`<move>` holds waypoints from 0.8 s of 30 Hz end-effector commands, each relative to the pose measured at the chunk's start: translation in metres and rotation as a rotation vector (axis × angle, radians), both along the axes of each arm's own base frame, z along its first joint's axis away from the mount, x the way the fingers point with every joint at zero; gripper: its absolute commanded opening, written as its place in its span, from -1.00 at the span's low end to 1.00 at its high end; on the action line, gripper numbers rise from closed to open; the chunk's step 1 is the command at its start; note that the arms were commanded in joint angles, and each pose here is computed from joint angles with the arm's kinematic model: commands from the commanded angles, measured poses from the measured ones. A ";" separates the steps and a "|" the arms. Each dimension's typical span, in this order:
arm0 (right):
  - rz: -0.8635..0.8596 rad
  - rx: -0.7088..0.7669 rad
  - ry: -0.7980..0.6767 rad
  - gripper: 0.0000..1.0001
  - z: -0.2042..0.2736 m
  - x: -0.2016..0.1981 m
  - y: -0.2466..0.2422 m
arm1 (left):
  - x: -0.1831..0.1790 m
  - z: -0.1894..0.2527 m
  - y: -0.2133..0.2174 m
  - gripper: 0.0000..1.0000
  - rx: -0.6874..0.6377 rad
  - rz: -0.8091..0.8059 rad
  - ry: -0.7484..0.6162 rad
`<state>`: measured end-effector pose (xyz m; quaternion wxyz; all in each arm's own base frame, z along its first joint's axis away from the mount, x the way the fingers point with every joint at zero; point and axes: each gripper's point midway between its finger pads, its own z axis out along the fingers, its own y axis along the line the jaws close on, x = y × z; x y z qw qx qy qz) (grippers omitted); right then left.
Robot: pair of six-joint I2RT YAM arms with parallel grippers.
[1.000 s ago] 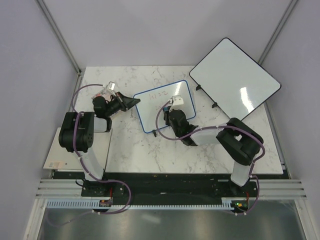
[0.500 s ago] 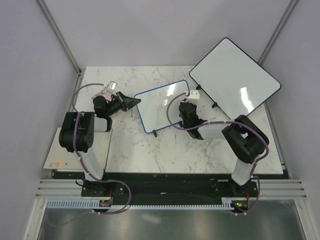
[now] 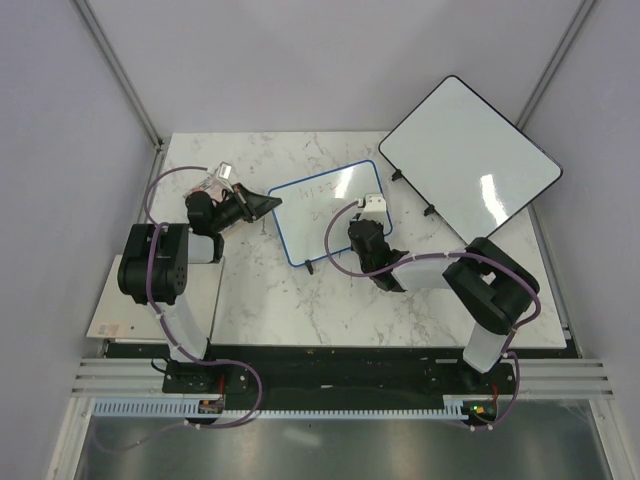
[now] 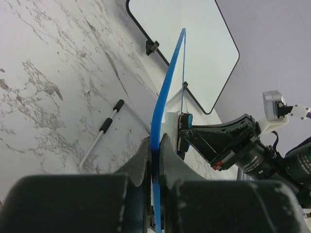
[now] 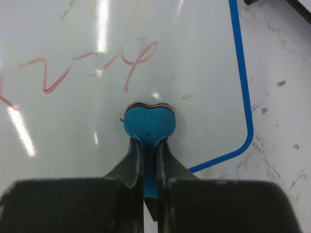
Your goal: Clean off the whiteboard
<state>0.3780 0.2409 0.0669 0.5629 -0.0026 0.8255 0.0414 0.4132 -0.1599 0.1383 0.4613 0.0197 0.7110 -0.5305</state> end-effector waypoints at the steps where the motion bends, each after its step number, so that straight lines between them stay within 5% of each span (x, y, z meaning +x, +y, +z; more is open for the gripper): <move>1: 0.080 -0.122 0.221 -1.00 -0.069 -0.040 -0.009 | -0.012 -0.037 -0.003 -0.97 0.069 -0.058 0.053; 14: 0.097 -0.112 0.064 -1.00 0.012 0.046 0.000 | -0.015 -0.036 -0.002 -0.96 0.064 -0.057 0.055; 20: 0.102 -0.098 0.105 -1.00 0.007 0.067 -0.010 | -0.014 -0.037 -0.004 -0.96 0.058 -0.073 0.058; 24: 0.283 -0.064 0.178 -1.00 -0.006 0.059 0.026 | -0.013 -0.035 -0.004 -0.97 0.056 -0.073 0.055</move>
